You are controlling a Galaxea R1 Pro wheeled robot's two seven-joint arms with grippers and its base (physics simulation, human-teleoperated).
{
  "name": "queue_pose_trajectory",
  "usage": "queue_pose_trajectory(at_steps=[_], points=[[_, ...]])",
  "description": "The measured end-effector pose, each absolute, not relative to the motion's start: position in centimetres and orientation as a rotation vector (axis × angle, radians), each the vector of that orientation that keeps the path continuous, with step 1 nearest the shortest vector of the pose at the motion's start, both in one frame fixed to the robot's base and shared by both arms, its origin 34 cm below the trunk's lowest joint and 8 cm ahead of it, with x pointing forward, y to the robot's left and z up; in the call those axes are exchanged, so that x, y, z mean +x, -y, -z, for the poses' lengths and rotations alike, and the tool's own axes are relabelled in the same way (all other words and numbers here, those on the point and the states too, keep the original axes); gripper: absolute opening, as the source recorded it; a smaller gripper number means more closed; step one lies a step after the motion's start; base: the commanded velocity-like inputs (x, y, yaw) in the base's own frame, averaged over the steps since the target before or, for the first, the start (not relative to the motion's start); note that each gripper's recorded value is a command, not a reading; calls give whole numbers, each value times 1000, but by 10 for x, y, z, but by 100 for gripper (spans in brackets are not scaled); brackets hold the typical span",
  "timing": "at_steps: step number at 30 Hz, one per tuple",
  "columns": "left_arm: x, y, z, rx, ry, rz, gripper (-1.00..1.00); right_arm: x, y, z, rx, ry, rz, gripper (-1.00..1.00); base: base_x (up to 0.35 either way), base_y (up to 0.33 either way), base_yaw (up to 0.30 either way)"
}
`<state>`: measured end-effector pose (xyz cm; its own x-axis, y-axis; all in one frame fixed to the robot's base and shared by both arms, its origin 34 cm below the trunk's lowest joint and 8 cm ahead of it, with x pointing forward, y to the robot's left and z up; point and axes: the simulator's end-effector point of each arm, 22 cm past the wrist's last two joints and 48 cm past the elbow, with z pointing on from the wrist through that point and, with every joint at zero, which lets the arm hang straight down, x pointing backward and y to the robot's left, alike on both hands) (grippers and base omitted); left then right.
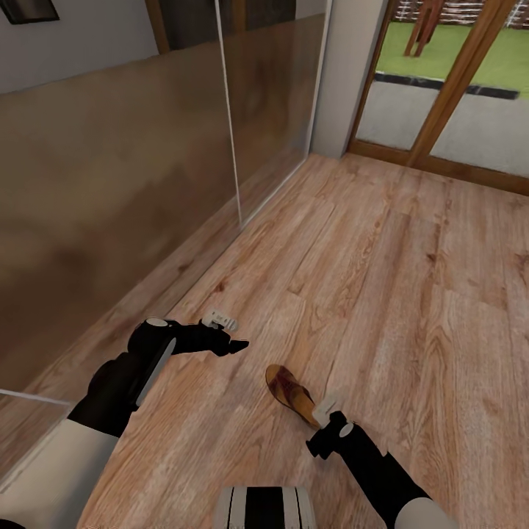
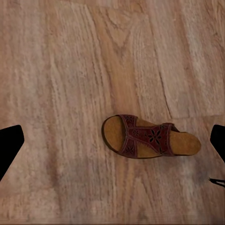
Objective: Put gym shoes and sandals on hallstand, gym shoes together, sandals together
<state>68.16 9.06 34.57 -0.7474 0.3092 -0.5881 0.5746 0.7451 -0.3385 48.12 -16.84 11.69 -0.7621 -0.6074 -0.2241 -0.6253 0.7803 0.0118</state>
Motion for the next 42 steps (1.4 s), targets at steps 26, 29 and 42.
queue_pose_trajectory(at_steps=[26, 29, 42], points=[[674, -91, -319, 659, -2479, 725, 100, 468, 168, -101, -972, -2796, -146, 100, 0, 0, -6], [674, -90, -318, 659, -2480, 726, 100, 468, 168, -101, -973, -2796, -143, 100, 0, 0, -178], [673, -91, -317, 658, -2481, 726, 100, 499, 163, -116, -947, -2727, -117, 100, 0, 0, -42]])
